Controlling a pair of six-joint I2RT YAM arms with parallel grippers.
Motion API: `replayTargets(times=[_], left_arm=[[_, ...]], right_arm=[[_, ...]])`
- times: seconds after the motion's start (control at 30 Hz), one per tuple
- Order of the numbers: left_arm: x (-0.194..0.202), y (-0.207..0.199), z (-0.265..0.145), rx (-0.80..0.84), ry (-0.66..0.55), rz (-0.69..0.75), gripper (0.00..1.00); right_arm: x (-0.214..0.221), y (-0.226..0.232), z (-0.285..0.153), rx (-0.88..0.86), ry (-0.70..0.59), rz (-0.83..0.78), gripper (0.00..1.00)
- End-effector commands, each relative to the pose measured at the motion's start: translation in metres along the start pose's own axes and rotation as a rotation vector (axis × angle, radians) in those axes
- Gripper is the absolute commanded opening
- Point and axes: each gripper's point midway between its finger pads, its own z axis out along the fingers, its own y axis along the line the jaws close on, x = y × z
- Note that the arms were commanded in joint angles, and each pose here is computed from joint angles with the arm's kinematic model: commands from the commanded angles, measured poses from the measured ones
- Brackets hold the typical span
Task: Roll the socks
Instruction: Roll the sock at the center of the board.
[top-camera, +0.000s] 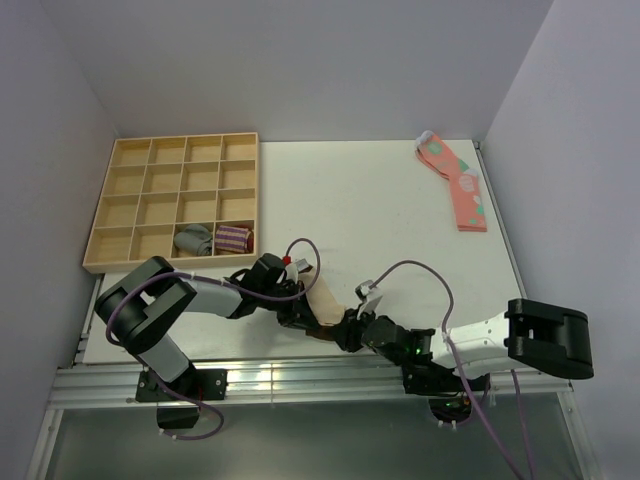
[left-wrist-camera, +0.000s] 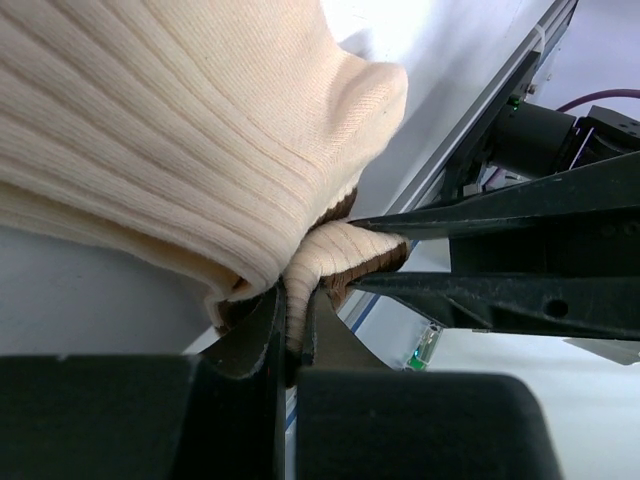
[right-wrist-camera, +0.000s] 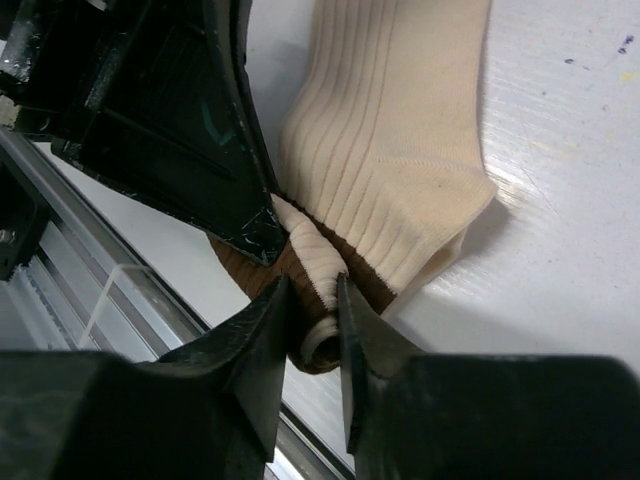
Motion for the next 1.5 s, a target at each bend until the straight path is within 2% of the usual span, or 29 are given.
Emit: replayTargets(times=[0.0, 0.07, 0.2, 0.33, 0.53, 0.63, 0.67, 0.83, 0.93, 1.2, 1.33, 1.47], left_arm=[[-0.004, 0.011, 0.002, -0.038, -0.03, -0.001, 0.04], [-0.008, 0.003, -0.001, -0.008, -0.06, 0.017, 0.12], [-0.02, 0.003, -0.008, -0.036, -0.168, 0.064, 0.33], [-0.04, -0.009, -0.025, -0.03, -0.34, 0.116, 0.4], [-0.064, -0.019, -0.047, -0.08, -0.575, 0.197, 0.41], [-0.062, -0.023, -0.048, -0.112, -0.642, 0.271, 0.41], [-0.053, -0.026, -0.043, -0.113, -0.632, 0.298, 0.41], [-0.044, -0.018, -0.043, -0.136, -0.721, 0.359, 0.42], [-0.034, -0.017, -0.04, -0.132, -0.726, 0.397, 0.42], [-0.026, -0.028, -0.039, -0.119, -0.803, 0.525, 0.42], [-0.014, -0.034, -0.032, -0.073, -0.788, 0.565, 0.43], [-0.01, -0.026, -0.027, -0.103, -0.767, 0.594, 0.42]], right_arm=[[0.008, -0.021, -0.002, 0.116, 0.031, 0.043, 0.28], [0.015, -0.026, -0.004, 0.168, 0.079, 0.073, 0.23], [0.026, -0.033, -0.007, 0.21, 0.174, 0.171, 0.19], [0.028, -0.041, -0.012, 0.273, 0.273, 0.218, 0.15], [0.029, -0.044, -0.024, 0.308, 0.408, 0.302, 0.15], [0.034, -0.045, -0.028, 0.317, 0.5, 0.306, 0.15], [0.035, -0.044, -0.028, 0.315, 0.526, 0.305, 0.15], [0.044, -0.038, -0.024, 0.28, 0.645, 0.339, 0.14], [0.048, -0.029, -0.019, 0.234, 0.701, 0.388, 0.13], [0.042, -0.035, -0.023, 0.248, 0.802, 0.363, 0.13], [0.032, -0.043, -0.026, 0.278, 0.832, 0.365, 0.12], [0.025, -0.044, -0.025, 0.269, 0.837, 0.365, 0.13]])
